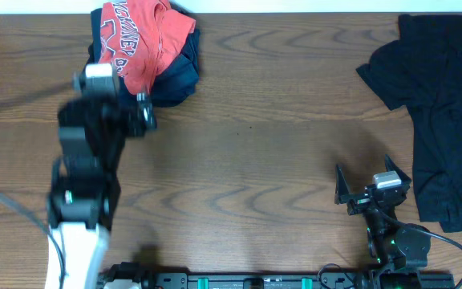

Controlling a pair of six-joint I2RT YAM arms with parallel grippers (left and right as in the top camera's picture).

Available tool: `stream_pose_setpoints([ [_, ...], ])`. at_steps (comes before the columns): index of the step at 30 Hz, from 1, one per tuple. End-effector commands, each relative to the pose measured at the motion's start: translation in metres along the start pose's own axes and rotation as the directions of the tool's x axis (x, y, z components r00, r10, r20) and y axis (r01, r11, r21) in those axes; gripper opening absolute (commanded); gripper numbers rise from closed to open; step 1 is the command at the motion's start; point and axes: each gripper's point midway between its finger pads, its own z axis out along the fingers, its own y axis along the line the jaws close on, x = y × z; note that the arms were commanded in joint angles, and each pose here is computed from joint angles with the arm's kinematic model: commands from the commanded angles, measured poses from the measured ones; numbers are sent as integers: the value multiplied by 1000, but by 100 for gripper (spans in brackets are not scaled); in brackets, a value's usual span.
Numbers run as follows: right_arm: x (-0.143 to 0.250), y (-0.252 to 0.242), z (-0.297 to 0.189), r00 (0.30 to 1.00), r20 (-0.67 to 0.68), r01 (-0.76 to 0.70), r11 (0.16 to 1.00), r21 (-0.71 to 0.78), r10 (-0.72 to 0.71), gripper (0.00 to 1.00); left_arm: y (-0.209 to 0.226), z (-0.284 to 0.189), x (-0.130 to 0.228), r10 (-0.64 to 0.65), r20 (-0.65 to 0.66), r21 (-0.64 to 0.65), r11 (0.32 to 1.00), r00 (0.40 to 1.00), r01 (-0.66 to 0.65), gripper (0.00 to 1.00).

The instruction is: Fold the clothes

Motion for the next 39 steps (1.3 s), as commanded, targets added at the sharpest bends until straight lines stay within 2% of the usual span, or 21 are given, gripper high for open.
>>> stream_pose_setpoints([
  [1, 1, 0, 0, 1000, -1, 10, 1000, -1, -10, 99, 4, -14, 35, -3, 46, 5, 1000, 999, 2, 98],
  [8, 1, 0, 0, 1000, -1, 10, 1000, -1, -10, 99, 1, -27, 88, -9, 190, 65, 998, 982, -4, 98],
  [16, 1, 0, 0, 1000, -1, 10, 1000, -1, -10, 99, 6, -34, 123, -18, 253, 72, 997, 967, -1, 98],
  [25, 1, 0, 0, 1000, -1, 10, 1000, -1, -10, 99, 10, -37, 136, -27, 294, 84, 996, 955, 3, 98],
  [39, 1, 0, 0, 1000, -1, 10, 1000, -1, -10, 99, 14, -38, 157, -27, 226, 64, 998, 974, 13, 98],
])
